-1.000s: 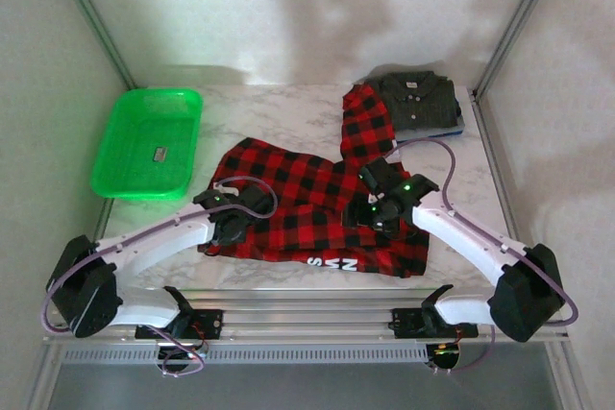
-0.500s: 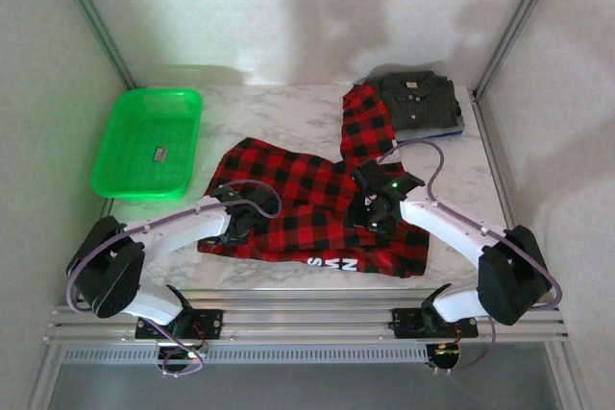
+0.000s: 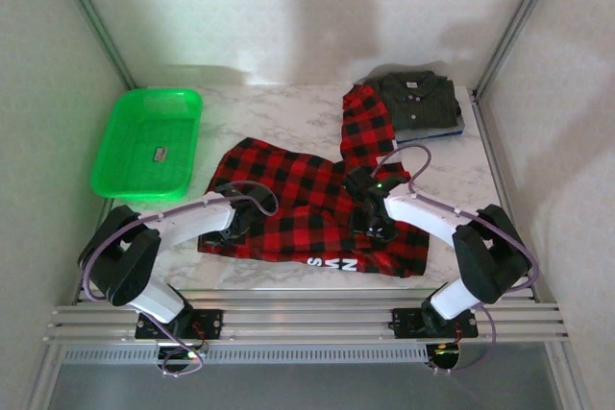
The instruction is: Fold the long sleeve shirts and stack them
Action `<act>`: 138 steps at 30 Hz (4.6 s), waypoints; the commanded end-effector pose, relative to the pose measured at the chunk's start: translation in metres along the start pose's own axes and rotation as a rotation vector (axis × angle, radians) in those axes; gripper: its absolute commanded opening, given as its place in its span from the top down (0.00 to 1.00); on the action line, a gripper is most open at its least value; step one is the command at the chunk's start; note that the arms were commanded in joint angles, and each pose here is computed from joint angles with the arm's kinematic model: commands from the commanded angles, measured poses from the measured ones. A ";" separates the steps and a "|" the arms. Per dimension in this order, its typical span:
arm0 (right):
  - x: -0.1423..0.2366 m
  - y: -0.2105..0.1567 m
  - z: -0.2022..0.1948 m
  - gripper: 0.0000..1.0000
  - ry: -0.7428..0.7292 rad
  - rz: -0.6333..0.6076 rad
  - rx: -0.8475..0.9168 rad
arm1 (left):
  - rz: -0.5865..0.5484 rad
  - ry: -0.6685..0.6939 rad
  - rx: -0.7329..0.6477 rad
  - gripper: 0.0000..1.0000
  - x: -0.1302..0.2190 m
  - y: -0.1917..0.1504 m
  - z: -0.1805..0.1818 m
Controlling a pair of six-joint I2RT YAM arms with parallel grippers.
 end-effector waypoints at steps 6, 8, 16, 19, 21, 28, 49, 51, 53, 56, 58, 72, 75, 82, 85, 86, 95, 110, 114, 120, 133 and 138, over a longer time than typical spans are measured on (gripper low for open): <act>-0.020 -0.008 -0.004 0.39 -0.094 -0.020 -0.023 | 0.016 0.061 0.062 0.48 -0.015 0.005 0.007; -0.018 -0.008 -0.006 0.38 -0.107 -0.037 -0.030 | -0.007 0.057 0.082 0.30 -0.006 0.013 0.010; 0.047 0.005 -0.033 0.27 -0.070 -0.257 -0.106 | -0.202 -0.422 0.279 0.20 0.118 0.077 -0.003; 0.076 0.007 -0.046 0.25 -0.030 -0.296 -0.116 | -0.173 -0.750 0.252 0.20 0.141 0.081 -0.039; 0.084 0.005 -0.035 0.26 0.107 -0.268 -0.069 | -0.143 -0.888 0.235 0.24 0.136 0.078 -0.062; 0.020 -0.019 0.002 0.52 0.240 0.005 -0.062 | -0.024 -0.895 0.266 0.50 0.061 0.054 -0.091; 0.083 0.137 -0.034 0.23 0.160 -0.233 -0.043 | -0.236 -0.817 0.313 0.00 0.105 0.160 -0.023; 0.074 0.172 -0.037 0.24 0.155 -0.240 0.005 | -0.263 -0.766 0.308 0.01 0.093 0.197 -0.014; 0.062 0.200 -0.037 0.25 0.174 -0.243 0.037 | -0.296 -0.733 0.272 0.02 0.077 0.226 -0.016; 0.038 0.230 -0.032 0.27 0.178 -0.219 0.083 | -0.305 -0.651 0.204 0.03 0.049 0.256 -0.021; 0.021 0.242 -0.031 0.28 0.158 -0.200 0.099 | -0.274 -0.615 0.187 0.05 0.032 0.270 -0.024; -0.026 0.270 -0.020 0.31 0.182 -0.168 0.025 | -0.214 -0.519 0.085 0.20 -0.033 0.325 -0.009; -0.031 0.267 -0.020 0.32 0.173 -0.152 0.011 | -0.185 -0.539 0.043 0.22 -0.045 0.322 -0.019; -0.038 0.263 -0.023 0.32 0.140 -0.132 0.016 | -0.162 -0.633 -0.004 0.25 -0.058 0.319 -0.044; -0.041 0.262 -0.023 0.32 0.139 -0.125 0.024 | -0.128 -0.648 -0.015 0.28 -0.067 0.312 -0.051; -0.043 0.262 -0.023 0.32 0.136 -0.121 0.024 | -0.116 -0.648 -0.015 0.30 -0.070 0.309 -0.053; -0.050 0.266 -0.021 0.33 0.143 -0.131 0.035 | -0.088 -0.673 -0.023 0.64 -0.077 0.296 -0.060; -0.038 0.285 -0.028 0.39 0.047 -0.179 0.064 | -0.112 -0.710 -0.014 1.00 -0.066 0.294 -0.053; -0.047 0.281 -0.027 0.39 0.051 -0.148 0.078 | -0.116 -0.710 -0.006 1.00 -0.065 0.295 -0.051; -0.059 0.282 -0.022 0.51 0.063 -0.110 0.072 | -0.118 -0.725 -0.006 1.00 -0.062 0.296 -0.052; -0.042 0.288 -0.017 0.96 0.088 -0.149 0.056 | -0.135 -0.748 0.003 1.00 -0.053 0.298 -0.049; -0.013 0.291 -0.016 0.98 0.080 -0.212 0.068 | -0.152 -0.750 0.012 1.00 -0.046 0.301 -0.043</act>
Point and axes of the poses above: each hand's point on the last joint's axis, 136 mm out from that joint toward the fingers, its own x axis back along the fingers, its own z axis along the line the jaws close on, y = z × x, the point moved 5 cm from there along x, back along the fingers, and after that the axes turned 4 degrees about -x, right-handed, at the moved point
